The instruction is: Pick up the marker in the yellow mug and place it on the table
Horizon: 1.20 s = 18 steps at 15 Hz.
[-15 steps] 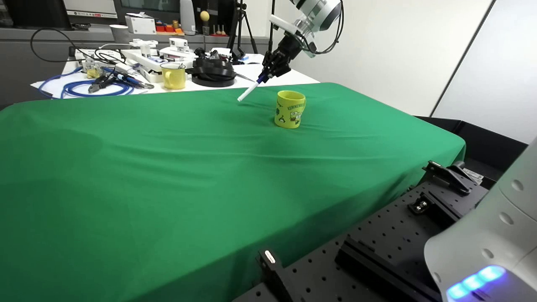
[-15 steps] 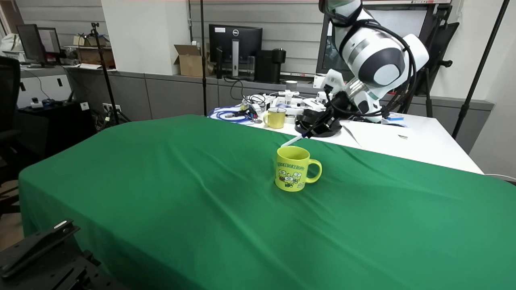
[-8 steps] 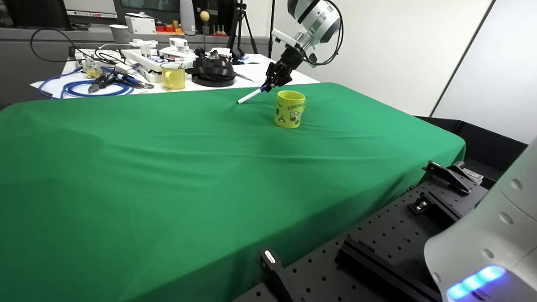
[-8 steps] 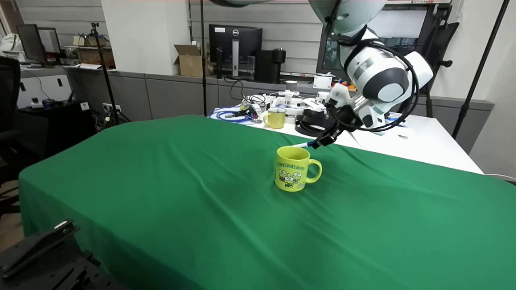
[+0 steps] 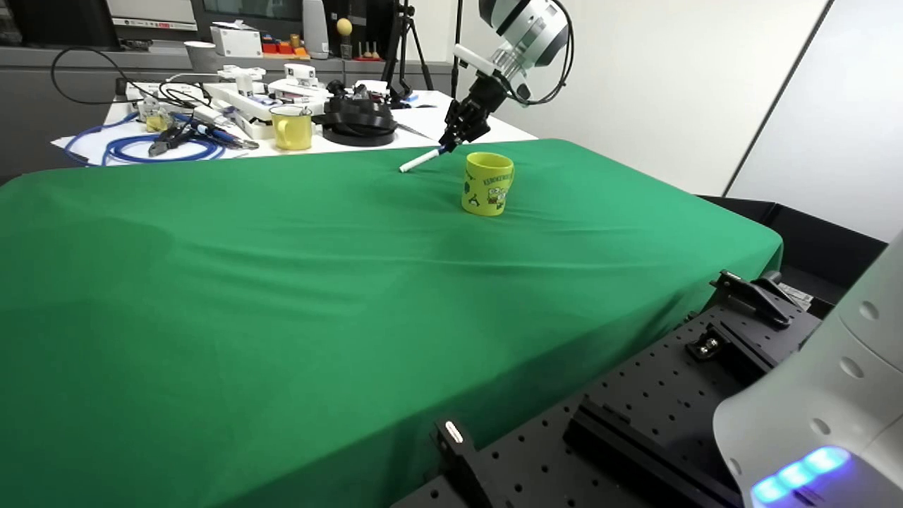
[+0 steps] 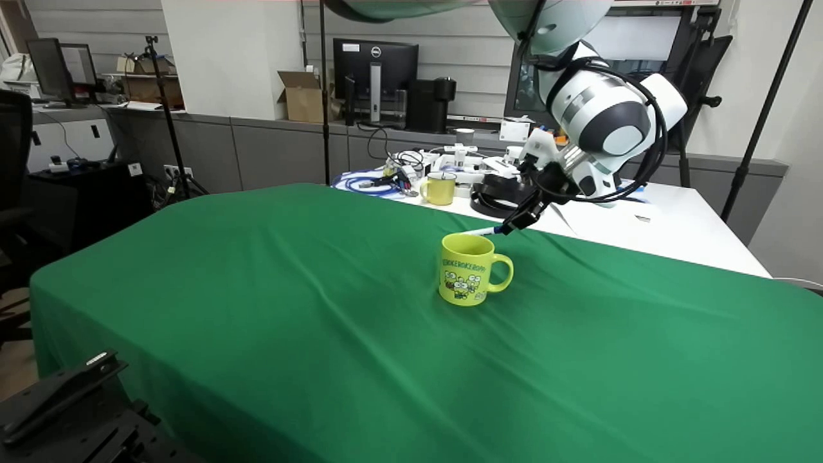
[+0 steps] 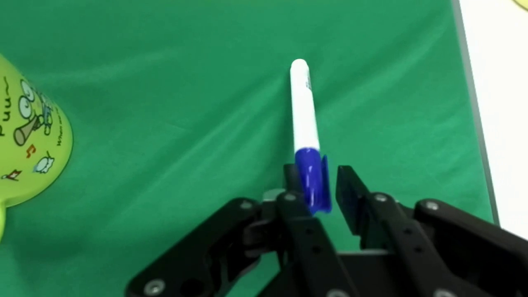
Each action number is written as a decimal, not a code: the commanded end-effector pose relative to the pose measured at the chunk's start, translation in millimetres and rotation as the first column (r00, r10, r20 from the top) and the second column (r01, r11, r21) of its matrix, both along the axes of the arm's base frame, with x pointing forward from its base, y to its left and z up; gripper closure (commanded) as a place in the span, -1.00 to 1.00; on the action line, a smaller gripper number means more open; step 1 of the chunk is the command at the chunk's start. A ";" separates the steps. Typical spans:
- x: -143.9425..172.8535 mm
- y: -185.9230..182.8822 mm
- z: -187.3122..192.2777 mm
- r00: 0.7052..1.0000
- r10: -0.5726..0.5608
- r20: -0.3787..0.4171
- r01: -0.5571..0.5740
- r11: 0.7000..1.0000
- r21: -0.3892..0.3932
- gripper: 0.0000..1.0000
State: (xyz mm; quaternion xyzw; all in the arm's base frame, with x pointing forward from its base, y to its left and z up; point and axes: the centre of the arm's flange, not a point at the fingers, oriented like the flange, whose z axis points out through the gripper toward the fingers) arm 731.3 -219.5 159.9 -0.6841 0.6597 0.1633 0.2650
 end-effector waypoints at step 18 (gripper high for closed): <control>24.5 28.5 106.6 0.992 0.118 0.050 -0.109 0.983 -0.150 -1.00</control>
